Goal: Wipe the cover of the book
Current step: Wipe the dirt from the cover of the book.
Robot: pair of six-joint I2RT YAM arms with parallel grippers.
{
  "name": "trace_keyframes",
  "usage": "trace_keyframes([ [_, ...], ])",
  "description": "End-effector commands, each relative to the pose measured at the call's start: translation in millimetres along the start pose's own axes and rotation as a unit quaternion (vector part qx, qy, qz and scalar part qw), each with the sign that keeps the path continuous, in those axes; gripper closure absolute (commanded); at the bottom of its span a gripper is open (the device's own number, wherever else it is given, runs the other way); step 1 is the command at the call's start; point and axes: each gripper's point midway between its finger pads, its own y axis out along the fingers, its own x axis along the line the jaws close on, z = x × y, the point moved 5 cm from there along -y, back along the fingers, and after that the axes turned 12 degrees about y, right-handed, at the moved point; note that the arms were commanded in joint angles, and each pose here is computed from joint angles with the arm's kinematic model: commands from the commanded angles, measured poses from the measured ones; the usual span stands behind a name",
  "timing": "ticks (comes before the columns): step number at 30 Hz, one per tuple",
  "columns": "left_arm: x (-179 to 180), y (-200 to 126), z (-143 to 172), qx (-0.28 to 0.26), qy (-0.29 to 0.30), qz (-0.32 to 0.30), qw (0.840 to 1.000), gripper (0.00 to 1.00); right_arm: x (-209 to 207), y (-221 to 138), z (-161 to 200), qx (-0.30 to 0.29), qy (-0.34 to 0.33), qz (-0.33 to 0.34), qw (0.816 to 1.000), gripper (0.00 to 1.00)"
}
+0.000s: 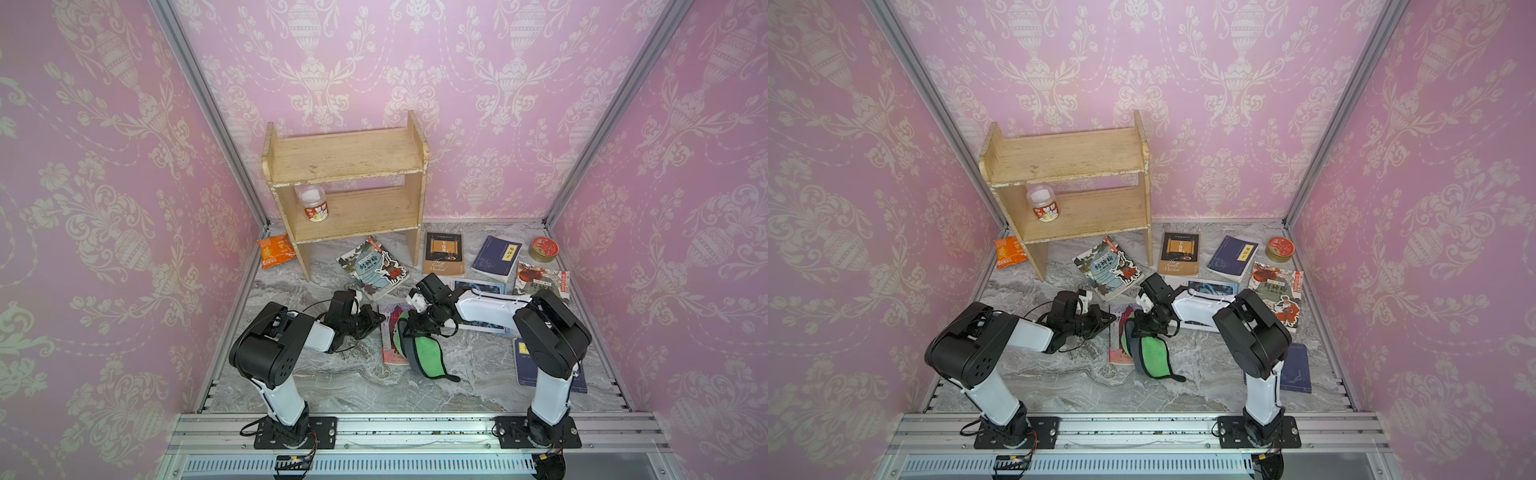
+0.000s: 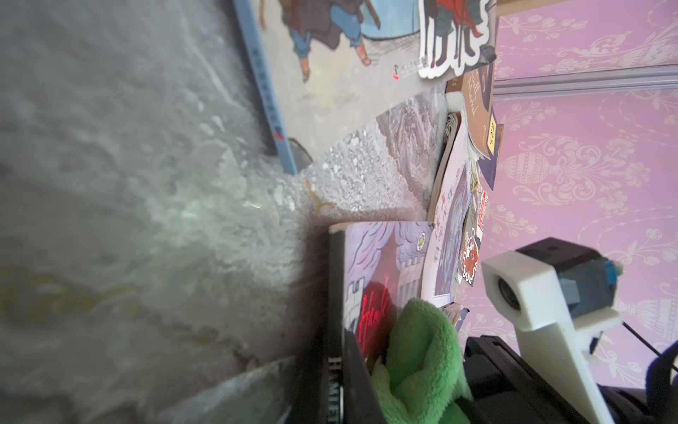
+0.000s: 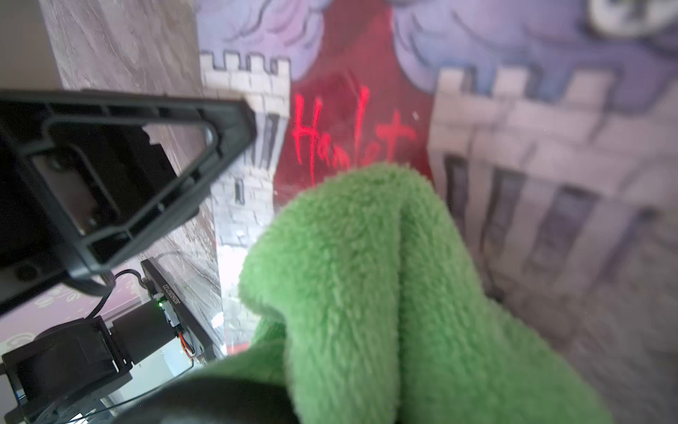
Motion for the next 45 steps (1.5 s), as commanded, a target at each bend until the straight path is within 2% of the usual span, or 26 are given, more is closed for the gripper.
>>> trace_keyframes([
  [1, 19, 1, 19, 0.022, -0.033, -0.030, 0.999, 1.00, 15, 32, 29, 0.043, -0.048, 0.053, 0.997, 1.00],
  [4, 22, 1, 21, 0.017, -0.039, -0.029, 0.999, 1.00, 23, 42, 72, 0.090, -0.104, 0.070, 0.988, 1.00],
  [8, 23, 3, 22, 0.018, -0.042, -0.018, 0.999, 1.00, -24, 31, 96, 0.103, -0.078, 0.106, 0.986, 1.00],
  [11, 23, 6, 21, 0.016, -0.044, -0.006, 0.999, 1.00, -58, 15, 79, 0.079, -0.022, 0.112, 0.990, 1.00],
  [13, 22, 8, 20, 0.015, -0.047, 0.001, 0.999, 1.00, -62, 6, 63, 0.058, -0.003, 0.107, 0.993, 1.00],
  [16, 21, 8, 21, 0.015, -0.048, 0.004, 0.999, 1.00, -35, 7, 52, 0.046, -0.023, 0.090, 0.995, 1.00],
  [21, 21, 6, 22, 0.019, -0.044, 0.001, 0.999, 1.00, 23, 30, 73, 0.071, -0.087, 0.065, 0.992, 1.00],
  [23, 20, 6, 23, 0.026, -0.041, 0.000, 0.999, 1.00, 23, 32, 78, 0.077, -0.086, 0.057, 0.992, 1.00],
  [25, 19, 5, 26, 0.040, -0.036, -0.001, 0.999, 1.00, 5, 27, 76, 0.071, -0.053, 0.060, 0.994, 1.00],
  [30, 16, -1, 34, 0.079, -0.003, -0.014, 0.997, 1.00, -23, 8, 43, 0.068, 0.011, 0.025, 0.997, 1.00],
  [32, 16, -5, 37, 0.088, 0.008, -0.020, 0.996, 1.00, -28, 12, 27, 0.074, 0.031, 0.025, 0.997, 1.00],
  [35, 14, -7, 39, 0.096, 0.015, -0.019, 0.995, 1.00, -22, 21, -8, 0.078, 0.056, -0.016, 0.995, 1.00],
  [40, 12, -6, 43, 0.104, 0.013, -0.014, 0.994, 1.00, -19, 36, -53, 0.037, 0.066, 0.023, 0.997, 1.00],
  [42, 11, -6, 42, 0.104, 0.010, -0.014, 0.994, 1.00, -10, 40, -49, 0.040, 0.056, 0.026, 0.997, 1.00],
  [45, 10, -8, 39, 0.104, 0.014, -0.024, 0.994, 1.00, -17, 42, -11, 0.063, 0.034, 0.057, 0.996, 1.00],
])
